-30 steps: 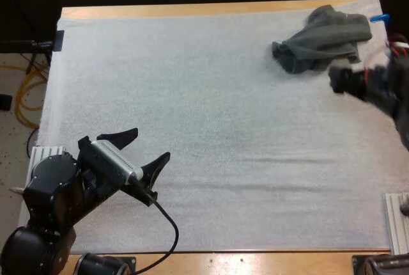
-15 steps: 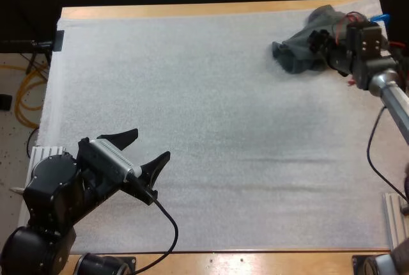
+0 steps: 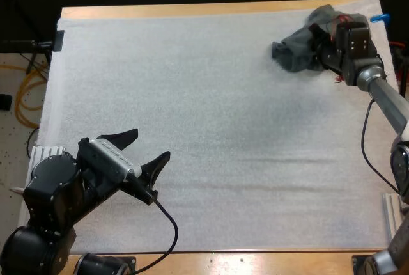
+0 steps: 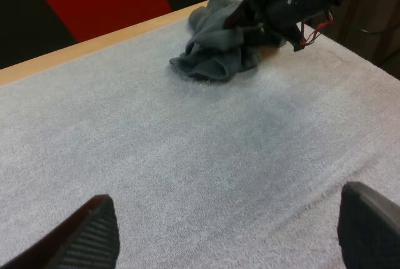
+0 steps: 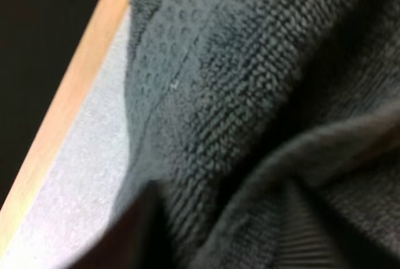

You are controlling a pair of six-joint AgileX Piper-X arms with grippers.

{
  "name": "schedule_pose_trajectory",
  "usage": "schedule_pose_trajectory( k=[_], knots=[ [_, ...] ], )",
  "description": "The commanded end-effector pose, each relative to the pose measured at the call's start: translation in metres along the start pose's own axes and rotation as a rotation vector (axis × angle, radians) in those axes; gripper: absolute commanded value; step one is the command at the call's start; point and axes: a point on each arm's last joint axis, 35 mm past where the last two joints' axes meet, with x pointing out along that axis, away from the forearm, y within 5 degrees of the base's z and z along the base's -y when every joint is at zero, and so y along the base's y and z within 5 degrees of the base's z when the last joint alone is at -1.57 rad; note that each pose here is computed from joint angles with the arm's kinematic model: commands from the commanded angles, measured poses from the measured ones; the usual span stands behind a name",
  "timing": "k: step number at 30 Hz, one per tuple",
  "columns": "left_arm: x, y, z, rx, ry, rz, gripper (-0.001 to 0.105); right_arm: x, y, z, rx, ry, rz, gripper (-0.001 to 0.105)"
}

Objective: Pick towel from pile fold and stack

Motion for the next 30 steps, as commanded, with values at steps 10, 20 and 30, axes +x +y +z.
schedule_pose_trajectory(
  k=[10, 20, 30],
  knots=[
    [-0.001, -0.002, 0.003, 0.000, -0.013, -0.007, 0.070, -0.073, 0.044, 0.041, -0.371, -0.182, 0.111, 0.001],
    [-0.001, -0.002, 0.003, 0.000, -0.013, -0.007, 0.070, -0.195, 0.084, 0.059, -0.716, -0.332, 0.135, 0.001],
    [-0.001, -0.002, 0.003, 0.000, -0.013, -0.007, 0.070, -0.271, 0.098, 0.023, -0.797, -0.203, 0.147, 0.001]
  ],
)
